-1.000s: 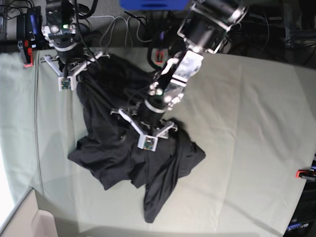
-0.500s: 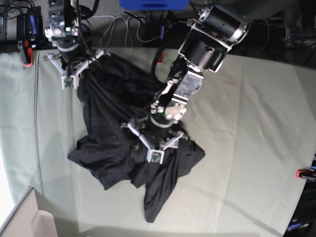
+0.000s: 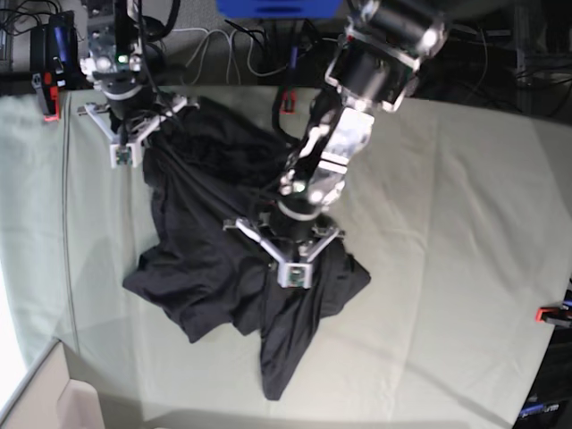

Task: Layout the t-shirt on the table in an organized manner, then fold the t-shirt properly
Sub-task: 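Pull the grasped fabric away from the right gripper with the left gripper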

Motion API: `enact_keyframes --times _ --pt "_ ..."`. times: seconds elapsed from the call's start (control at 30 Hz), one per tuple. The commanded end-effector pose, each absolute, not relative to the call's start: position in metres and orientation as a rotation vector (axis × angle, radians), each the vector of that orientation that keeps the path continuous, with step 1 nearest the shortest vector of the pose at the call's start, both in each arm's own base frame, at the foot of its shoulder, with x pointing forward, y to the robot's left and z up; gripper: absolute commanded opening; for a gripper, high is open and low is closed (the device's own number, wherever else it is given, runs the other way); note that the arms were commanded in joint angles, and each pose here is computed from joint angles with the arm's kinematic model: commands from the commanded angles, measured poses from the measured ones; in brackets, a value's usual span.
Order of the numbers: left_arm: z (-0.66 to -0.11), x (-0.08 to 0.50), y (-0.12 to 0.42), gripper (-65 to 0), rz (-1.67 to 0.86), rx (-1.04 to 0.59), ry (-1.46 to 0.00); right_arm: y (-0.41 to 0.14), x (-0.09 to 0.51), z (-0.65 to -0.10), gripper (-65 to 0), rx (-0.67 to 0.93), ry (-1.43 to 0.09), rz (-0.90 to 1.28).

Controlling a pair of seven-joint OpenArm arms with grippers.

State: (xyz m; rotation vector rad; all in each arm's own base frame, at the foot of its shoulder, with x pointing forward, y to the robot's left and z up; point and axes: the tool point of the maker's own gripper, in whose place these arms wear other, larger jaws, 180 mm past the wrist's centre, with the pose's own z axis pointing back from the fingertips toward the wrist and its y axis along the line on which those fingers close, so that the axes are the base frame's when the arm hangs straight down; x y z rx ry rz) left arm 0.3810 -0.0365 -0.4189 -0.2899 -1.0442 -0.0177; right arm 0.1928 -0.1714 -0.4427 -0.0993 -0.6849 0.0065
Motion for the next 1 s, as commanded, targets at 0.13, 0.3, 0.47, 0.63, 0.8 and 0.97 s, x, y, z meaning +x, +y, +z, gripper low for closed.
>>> enact_keyframes --times 0.13,0.3,0.47,0.63,0.8,0.97 --pt "-0.362 0.385 0.021 -64.8 0.128 -0.262 -1.234 -0.173 0.202 -0.434 -65.0 -0.107 -0.729 0.011" --pt "-0.318 0.343 0.083 -64.8 0.21 -0.194 -1.359 -0.173 0.208 -0.436 -65.0 -0.105 -0.731 0.011" --pt "-0.303 0.303 0.137 -64.8 0.288 -0.084 -1.387 -0.175 0.211 -0.454 -65.0 -0.105 -0.695 0.005" --pt "-0.331 0.26 0.207 -64.8 0.517 -0.01 -1.298 -0.177 0.214 -0.464 -65.0 -0.106 -0.674 0.002" --pt "-0.351 0.212 0.265 -64.8 0.8 -0.01 -1.231 -0.181 0.219 -0.462 -65.0 -0.115 -0.682 0.008" --pt "-0.375 0.169 0.293 -64.6 0.984 -0.012 -1.148 -0.175 0.226 -0.459 -65.0 -0.086 -0.696 0.042"
